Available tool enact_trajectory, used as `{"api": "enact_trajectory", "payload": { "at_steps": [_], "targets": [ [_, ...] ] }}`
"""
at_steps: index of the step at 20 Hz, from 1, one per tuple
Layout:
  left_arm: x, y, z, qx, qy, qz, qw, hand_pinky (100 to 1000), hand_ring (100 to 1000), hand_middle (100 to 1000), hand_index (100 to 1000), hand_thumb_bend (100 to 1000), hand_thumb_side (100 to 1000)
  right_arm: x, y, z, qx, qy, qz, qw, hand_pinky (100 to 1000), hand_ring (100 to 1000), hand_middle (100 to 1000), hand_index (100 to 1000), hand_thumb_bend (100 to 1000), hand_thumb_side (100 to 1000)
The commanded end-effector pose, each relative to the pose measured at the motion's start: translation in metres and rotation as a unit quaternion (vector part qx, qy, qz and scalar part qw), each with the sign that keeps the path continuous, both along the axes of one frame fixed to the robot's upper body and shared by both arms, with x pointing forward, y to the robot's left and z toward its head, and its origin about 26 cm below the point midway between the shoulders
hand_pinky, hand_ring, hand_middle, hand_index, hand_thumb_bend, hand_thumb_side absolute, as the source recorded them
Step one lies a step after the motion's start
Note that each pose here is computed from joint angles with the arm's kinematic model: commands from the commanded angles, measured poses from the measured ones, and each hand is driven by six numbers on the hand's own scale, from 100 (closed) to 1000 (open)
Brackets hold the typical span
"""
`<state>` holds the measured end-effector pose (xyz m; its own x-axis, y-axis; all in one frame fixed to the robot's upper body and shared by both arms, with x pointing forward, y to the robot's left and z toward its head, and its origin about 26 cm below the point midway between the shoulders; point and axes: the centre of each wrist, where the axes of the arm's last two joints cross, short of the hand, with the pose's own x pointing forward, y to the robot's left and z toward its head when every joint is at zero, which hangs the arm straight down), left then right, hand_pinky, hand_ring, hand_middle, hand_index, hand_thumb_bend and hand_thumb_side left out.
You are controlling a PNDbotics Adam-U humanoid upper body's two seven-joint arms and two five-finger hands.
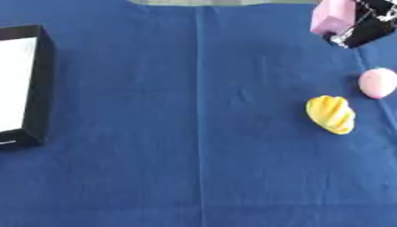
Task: Pick up the objects with one hand, pass them to the other hand, and then place them into the box on the other side of the table.
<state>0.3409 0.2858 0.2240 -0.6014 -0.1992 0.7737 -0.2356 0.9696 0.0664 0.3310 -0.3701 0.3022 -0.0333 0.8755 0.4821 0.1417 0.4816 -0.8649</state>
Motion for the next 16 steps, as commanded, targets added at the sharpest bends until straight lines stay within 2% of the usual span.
{"api": "enact_trajectory", "payload": {
  "at_steps": [1,8,12,16],
  "targets": [
    [-0.007,-0.003,0.025,0.036,-0.037,-0.016,0.999,647,583,610,767,100,678,-0.009,0.01,0.012,0.019,-0.048,0.025,0.998,651,609,482,491,234,100],
    [-0.026,-0.031,0.072,0.114,-0.097,-0.078,0.986,657,597,619,771,100,619,-0.005,0.039,-0.011,0.112,-0.114,0.063,0.985,593,585,473,480,181,100],
    [-0.037,-0.048,0.098,0.169,-0.121,-0.11,0.972,663,602,619,772,100,595,0.001,0.053,-0.027,0.159,-0.128,0.074,0.976,583,580,471,479,163,100],
    [-0.041,-0.065,0.118,0.215,-0.135,-0.132,0.958,668,607,619,772,100,577,0.007,0.066,-0.039,0.182,-0.132,0.082,0.971,580,577,470,478,156,100]
  ]
}}
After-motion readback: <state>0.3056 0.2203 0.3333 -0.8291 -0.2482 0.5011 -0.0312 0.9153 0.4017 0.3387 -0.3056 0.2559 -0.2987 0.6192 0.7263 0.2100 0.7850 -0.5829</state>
